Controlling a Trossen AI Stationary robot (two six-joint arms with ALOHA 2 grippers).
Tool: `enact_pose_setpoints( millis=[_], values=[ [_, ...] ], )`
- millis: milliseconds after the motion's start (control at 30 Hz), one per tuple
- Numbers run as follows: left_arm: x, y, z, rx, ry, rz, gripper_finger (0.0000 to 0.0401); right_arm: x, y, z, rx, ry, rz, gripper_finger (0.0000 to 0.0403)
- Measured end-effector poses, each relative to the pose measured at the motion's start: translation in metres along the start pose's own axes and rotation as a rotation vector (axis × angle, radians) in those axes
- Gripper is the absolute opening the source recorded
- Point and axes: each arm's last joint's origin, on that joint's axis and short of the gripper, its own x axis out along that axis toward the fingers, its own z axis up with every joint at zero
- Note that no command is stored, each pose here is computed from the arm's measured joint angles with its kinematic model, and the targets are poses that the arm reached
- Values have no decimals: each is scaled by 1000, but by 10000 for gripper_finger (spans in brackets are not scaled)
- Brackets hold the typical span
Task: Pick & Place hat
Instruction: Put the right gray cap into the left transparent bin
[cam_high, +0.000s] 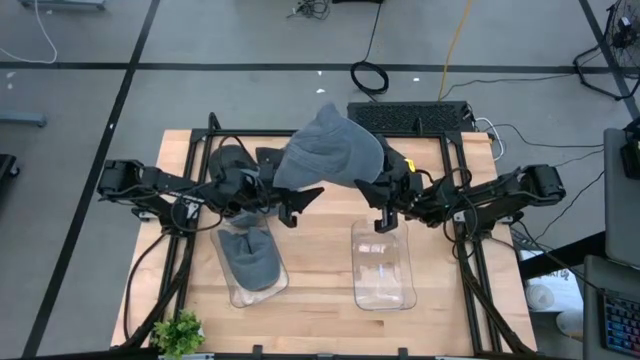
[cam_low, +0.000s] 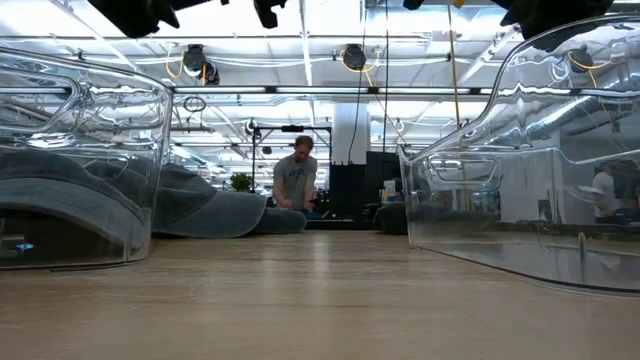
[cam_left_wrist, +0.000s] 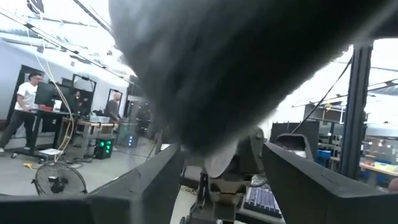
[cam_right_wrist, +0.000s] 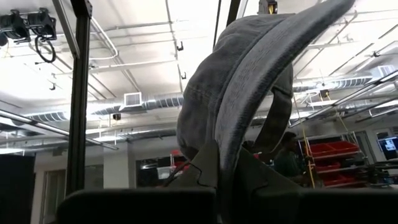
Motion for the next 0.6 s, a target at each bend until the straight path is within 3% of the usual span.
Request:
enact_pose_setpoints(
  millis=[100, 433, 600],
  values=[
    [0, 0, 1, 6, -7, 0, 232, 6, 1, -3, 5, 24, -7, 0],
    [0, 4, 0, 11, 2, 5, 206, 25, -1, -29, -152, 60, -60, 0],
    [0, 4, -2, 2, 27, 9, 123, 24, 1, -26, -250, 60, -93, 3]
  ],
)
